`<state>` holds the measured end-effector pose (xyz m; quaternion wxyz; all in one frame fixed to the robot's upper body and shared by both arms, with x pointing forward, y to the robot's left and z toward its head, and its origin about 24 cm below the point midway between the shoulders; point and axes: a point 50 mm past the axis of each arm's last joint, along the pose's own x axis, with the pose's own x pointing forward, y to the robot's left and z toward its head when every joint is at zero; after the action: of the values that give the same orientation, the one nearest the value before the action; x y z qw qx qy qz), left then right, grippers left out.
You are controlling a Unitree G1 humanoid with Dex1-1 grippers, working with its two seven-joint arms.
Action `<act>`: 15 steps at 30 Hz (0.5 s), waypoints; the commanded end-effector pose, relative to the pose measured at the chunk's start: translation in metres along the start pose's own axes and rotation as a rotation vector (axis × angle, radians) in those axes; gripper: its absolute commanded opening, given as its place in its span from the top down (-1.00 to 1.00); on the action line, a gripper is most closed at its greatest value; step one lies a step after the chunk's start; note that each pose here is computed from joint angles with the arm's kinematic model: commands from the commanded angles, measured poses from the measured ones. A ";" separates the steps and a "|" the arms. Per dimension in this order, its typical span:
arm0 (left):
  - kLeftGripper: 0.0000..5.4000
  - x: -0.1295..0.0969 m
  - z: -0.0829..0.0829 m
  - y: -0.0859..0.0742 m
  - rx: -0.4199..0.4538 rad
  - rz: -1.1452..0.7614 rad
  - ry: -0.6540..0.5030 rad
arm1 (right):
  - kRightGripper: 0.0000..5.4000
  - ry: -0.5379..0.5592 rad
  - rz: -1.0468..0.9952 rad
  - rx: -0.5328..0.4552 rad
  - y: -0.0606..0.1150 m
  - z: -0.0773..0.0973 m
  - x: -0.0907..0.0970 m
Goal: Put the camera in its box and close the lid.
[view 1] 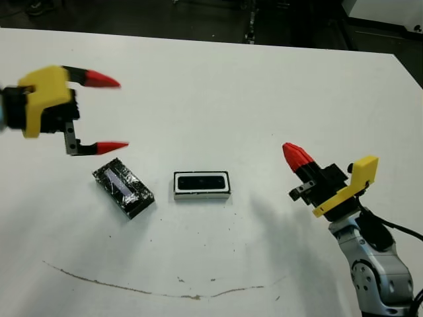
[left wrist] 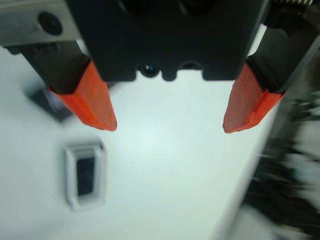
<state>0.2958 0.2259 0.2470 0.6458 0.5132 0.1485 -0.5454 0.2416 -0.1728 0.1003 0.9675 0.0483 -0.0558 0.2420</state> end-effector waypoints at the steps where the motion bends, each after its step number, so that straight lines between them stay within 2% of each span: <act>1: -1.00 0.012 0.009 0.001 0.073 -0.135 0.102 | 1.00 0.007 -0.011 -0.001 -0.001 -0.002 0.000; 5: -1.00 0.045 0.013 -0.005 0.169 -0.362 0.235 | 1.00 0.011 -0.020 0.004 -0.001 -0.002 0.002; 7: -1.00 0.055 0.015 -0.009 0.225 -0.437 0.257 | 1.00 0.017 -0.025 0.008 -0.001 -0.003 0.002; 15: -1.00 0.071 0.024 -0.018 0.364 -0.567 0.300 | 1.00 0.024 -0.018 0.028 0.000 -0.005 0.003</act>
<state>0.2980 0.1691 0.1938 0.3555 0.6211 0.2771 -0.6411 0.2436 -0.1697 0.0985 0.9681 0.0566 -0.0500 0.2388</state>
